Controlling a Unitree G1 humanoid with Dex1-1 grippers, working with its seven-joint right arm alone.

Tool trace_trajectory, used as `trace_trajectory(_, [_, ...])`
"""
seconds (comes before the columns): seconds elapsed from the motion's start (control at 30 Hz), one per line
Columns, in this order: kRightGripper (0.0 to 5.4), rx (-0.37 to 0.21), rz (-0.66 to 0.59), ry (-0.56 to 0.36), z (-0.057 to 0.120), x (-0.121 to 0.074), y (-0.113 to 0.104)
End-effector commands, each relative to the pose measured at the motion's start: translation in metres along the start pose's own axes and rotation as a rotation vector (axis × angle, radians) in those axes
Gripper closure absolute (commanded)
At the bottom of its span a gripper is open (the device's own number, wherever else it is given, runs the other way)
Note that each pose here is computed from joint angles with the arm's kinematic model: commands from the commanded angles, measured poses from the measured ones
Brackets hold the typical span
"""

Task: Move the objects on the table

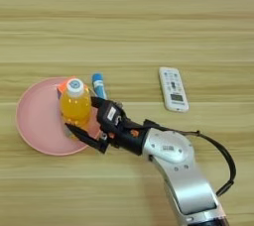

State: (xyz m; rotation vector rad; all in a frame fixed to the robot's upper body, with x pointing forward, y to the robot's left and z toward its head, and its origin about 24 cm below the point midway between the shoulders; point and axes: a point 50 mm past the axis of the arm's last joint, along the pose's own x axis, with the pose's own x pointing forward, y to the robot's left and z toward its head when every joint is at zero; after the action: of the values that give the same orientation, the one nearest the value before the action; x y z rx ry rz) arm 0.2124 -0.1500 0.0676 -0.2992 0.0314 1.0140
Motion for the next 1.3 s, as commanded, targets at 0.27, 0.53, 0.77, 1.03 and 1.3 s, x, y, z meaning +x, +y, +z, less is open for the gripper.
trace_trajectory(0.27, [2.06, -0.029, -0.115, -0.178, 0.038, 0.001, -0.026])
trace_trajectory(0.53, [2.11, -0.022, -0.298, -0.281, 0.056, -0.007, -0.055])
trace_trajectory(0.77, [2.13, -0.011, -0.543, -0.322, 0.06, -0.015, -0.086])
trace_trajectory(1.03, [2.13, -0.089, -0.751, -0.279, 0.055, -0.025, -0.106])
trace_trajectory(1.3, [2.13, -0.135, -0.98, -0.118, 0.011, -0.021, -0.109])
